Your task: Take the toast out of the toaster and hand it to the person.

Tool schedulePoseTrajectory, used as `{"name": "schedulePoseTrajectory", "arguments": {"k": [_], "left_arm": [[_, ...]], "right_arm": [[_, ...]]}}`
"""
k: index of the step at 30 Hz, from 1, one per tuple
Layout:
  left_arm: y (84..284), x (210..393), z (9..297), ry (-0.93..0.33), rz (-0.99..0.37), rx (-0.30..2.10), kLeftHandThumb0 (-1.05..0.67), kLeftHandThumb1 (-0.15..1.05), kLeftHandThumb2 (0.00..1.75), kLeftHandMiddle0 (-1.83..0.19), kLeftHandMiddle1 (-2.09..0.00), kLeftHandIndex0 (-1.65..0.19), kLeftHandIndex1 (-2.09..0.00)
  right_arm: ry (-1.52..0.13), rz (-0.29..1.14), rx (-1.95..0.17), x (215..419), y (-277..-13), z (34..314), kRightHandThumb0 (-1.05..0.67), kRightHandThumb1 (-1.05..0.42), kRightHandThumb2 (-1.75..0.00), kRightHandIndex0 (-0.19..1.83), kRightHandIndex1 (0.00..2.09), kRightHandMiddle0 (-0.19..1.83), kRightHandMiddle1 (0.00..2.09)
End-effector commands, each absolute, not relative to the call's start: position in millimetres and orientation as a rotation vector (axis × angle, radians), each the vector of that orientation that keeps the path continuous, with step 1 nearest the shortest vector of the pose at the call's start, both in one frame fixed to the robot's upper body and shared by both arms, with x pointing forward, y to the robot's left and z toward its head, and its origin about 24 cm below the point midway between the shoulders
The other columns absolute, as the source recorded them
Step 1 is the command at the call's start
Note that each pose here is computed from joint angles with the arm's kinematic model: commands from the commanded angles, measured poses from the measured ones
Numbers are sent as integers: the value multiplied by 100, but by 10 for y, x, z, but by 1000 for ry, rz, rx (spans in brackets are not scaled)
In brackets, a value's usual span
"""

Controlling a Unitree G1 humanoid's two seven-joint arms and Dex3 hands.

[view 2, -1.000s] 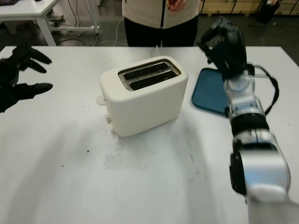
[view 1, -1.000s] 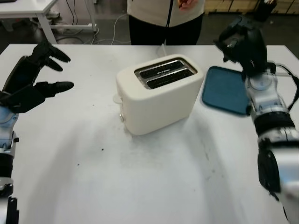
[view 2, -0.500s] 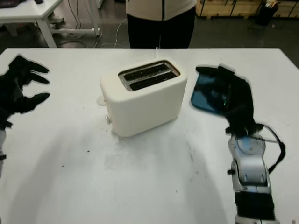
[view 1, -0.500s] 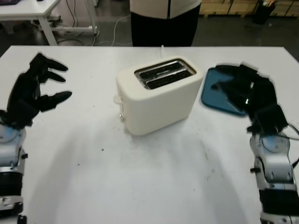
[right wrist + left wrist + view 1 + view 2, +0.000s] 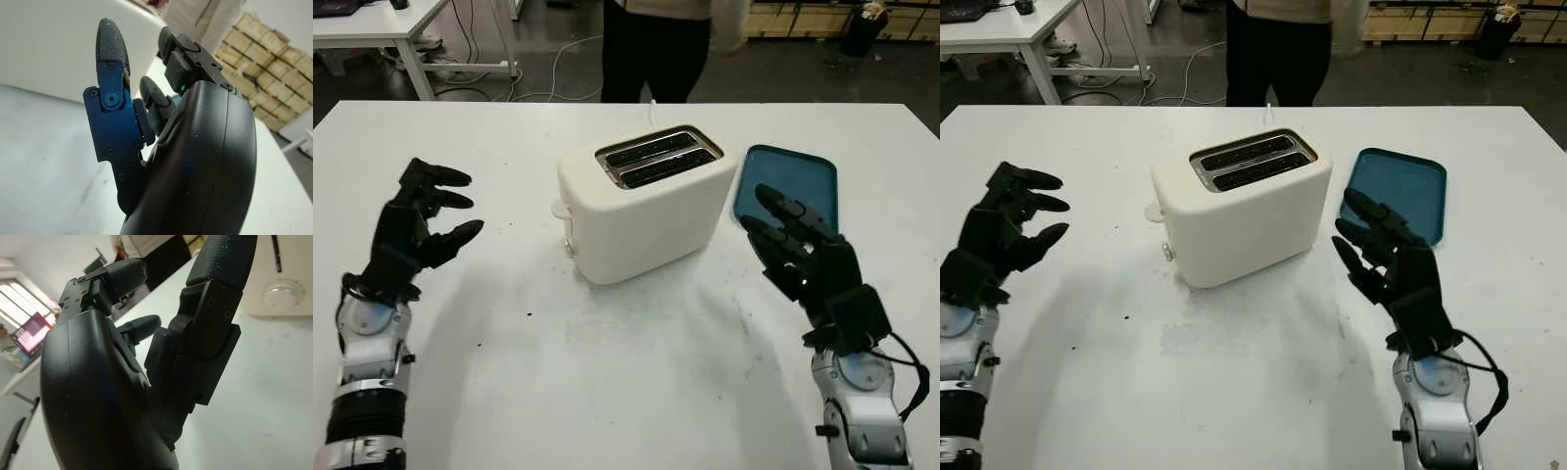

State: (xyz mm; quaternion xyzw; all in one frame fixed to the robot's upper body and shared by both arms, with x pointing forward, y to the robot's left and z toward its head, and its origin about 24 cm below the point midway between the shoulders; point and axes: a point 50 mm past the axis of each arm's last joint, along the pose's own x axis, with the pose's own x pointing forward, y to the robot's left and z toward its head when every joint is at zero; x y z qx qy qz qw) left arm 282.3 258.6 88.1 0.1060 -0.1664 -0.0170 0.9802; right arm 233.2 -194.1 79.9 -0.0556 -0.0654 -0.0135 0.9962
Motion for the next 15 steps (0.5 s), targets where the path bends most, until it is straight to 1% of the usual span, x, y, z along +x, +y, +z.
{"name": "schedulePoseTrajectory", "arguments": {"k": [1, 4, 9, 11, 15], "left_arm": [[2536, 2776, 813, -326, -47, 187, -105, 88, 0, -7, -160, -9, -150], [2477, 2760, 746, -318, -57, 164, -105, 87, 0, -9, -157, -13, -146], [2388, 2755, 669, -304, -90, 214, -105, 89, 1, -6, -156, -10, -145], [2358, 2758, 652, -295, -106, 232, -105, 90, 1, -6, -157, -10, -146], [2324, 2768, 621, -294, -123, 228, -105, 89, 0, -10, -157, -13, -145]], "right_arm": [[-104, -31, -78, 2310, -1881, 746, -68, -92, -33, 48, 1, 41, 0], [-57, -13, -15, 2304, -1786, 606, -68, -92, -33, 40, 0, 36, 0], [-42, 8, 34, 2322, -1668, 519, -67, -92, -35, 27, 0, 26, 0], [-43, 9, 31, 2333, -1653, 509, -65, -92, -36, 25, 0, 24, 0], [-45, -2, 9, 2337, -1648, 514, -68, -92, -38, 25, 1, 25, 1]]}}
